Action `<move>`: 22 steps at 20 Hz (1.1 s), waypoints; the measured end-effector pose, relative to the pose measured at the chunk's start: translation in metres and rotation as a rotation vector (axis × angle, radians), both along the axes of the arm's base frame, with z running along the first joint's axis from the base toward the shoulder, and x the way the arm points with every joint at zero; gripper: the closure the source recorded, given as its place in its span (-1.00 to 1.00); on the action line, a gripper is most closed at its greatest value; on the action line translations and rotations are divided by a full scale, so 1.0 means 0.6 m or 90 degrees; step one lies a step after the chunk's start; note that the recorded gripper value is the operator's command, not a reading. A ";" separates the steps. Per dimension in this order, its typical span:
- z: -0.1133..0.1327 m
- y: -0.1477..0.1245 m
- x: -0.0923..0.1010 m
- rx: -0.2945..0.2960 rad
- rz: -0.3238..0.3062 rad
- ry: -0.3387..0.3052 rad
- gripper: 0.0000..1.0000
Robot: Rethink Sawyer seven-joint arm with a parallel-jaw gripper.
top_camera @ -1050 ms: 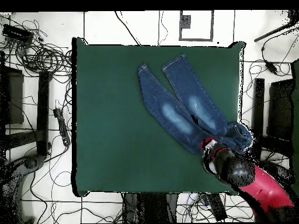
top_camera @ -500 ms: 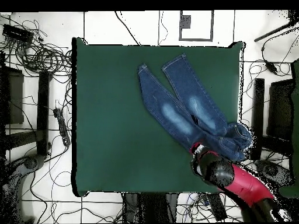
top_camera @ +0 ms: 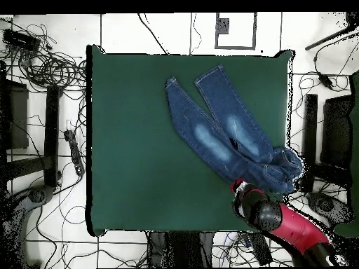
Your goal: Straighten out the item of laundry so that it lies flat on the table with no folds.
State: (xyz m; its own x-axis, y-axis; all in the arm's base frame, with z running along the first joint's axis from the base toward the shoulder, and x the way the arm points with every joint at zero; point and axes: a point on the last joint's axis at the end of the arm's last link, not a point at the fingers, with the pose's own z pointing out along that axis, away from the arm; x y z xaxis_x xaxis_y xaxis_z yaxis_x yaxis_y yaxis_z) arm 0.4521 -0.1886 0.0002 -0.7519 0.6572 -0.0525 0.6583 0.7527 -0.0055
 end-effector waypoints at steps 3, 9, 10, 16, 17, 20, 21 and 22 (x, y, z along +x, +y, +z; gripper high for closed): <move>-0.005 0.001 -0.005 -0.002 0.005 -0.001 -1.00; -0.005 0.001 -0.002 -0.008 0.008 -0.008 -1.00; -0.005 0.002 -0.002 -0.008 0.009 -0.008 -1.00; -0.004 0.002 -0.001 -0.008 0.005 -0.008 -1.00; -0.003 0.000 0.000 -0.008 0.000 -0.008 -1.00; 0.005 -0.010 0.004 -0.008 -0.024 -0.013 -1.00; 0.008 -0.014 0.006 -0.009 -0.031 -0.015 -1.00; 0.014 -0.020 0.009 -0.010 -0.040 -0.019 -1.00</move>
